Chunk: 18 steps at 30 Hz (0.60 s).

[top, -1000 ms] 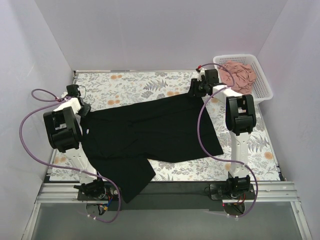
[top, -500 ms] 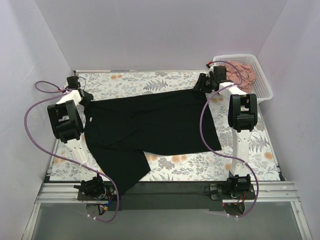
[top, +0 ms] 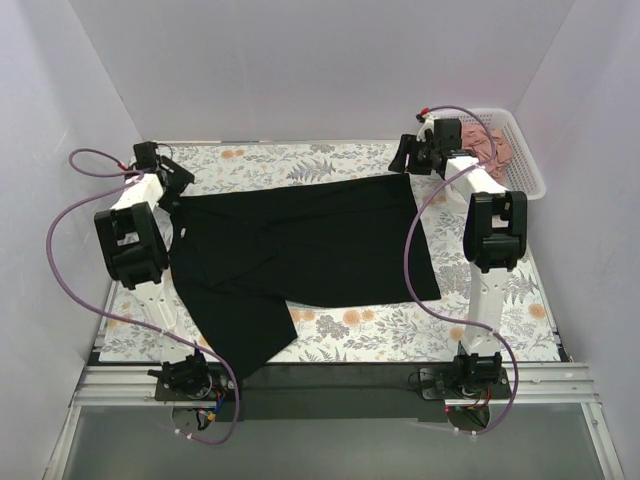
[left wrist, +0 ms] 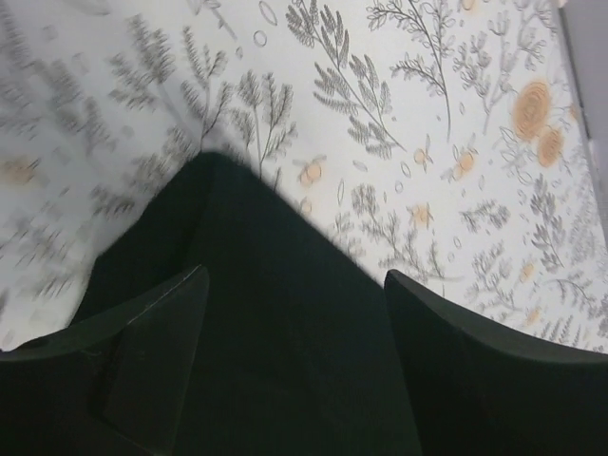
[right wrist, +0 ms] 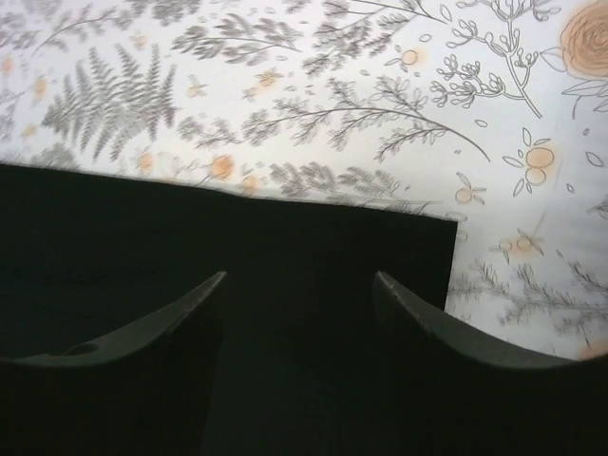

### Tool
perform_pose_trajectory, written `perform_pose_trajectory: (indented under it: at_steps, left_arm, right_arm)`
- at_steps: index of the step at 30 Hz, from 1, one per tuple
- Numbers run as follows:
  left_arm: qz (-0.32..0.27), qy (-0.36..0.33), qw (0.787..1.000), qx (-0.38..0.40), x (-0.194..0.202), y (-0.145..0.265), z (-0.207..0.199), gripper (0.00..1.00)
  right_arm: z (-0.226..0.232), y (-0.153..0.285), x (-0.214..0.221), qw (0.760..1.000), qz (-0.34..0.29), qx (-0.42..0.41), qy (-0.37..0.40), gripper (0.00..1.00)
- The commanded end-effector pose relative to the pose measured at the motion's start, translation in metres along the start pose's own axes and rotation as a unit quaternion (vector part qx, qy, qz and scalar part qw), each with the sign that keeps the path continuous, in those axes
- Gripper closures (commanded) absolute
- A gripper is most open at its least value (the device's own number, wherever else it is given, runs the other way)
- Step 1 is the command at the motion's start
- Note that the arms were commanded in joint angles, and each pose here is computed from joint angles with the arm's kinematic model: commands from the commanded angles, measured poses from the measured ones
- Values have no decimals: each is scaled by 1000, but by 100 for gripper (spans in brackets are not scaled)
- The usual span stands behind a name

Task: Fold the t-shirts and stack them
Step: Fold the tshirt

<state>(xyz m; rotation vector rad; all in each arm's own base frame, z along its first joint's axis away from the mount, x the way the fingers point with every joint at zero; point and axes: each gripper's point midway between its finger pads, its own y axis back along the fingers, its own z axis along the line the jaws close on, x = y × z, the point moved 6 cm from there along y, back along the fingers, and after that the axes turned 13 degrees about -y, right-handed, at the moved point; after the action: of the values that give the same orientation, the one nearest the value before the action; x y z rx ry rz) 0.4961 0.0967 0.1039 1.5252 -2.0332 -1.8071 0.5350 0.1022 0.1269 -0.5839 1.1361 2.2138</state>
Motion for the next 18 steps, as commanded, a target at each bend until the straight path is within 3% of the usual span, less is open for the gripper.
perform_pose_trajectory:
  at_steps: [1, 7, 14, 18]
  left_arm:
    - [-73, -19, 997, 1, -27, 87, -13, 25]
    - [-36, -19, 996, -86, 41, 170, 33, 25]
    - [7, -5, 993, -118, 126, 199, 87, 34]
    - [42, 8, 988, -149, 161, 196, 109, 40]
  right_arm:
    - [62, 63, -24, 996, -59, -28, 65, 31]
    - [66, 108, 41, 998, -19, -2, 54, 27]
    - [71, 138, 112, 998, 32, 35, 34, 26]
    - [88, 142, 154, 995, 65, 34, 66, 27]
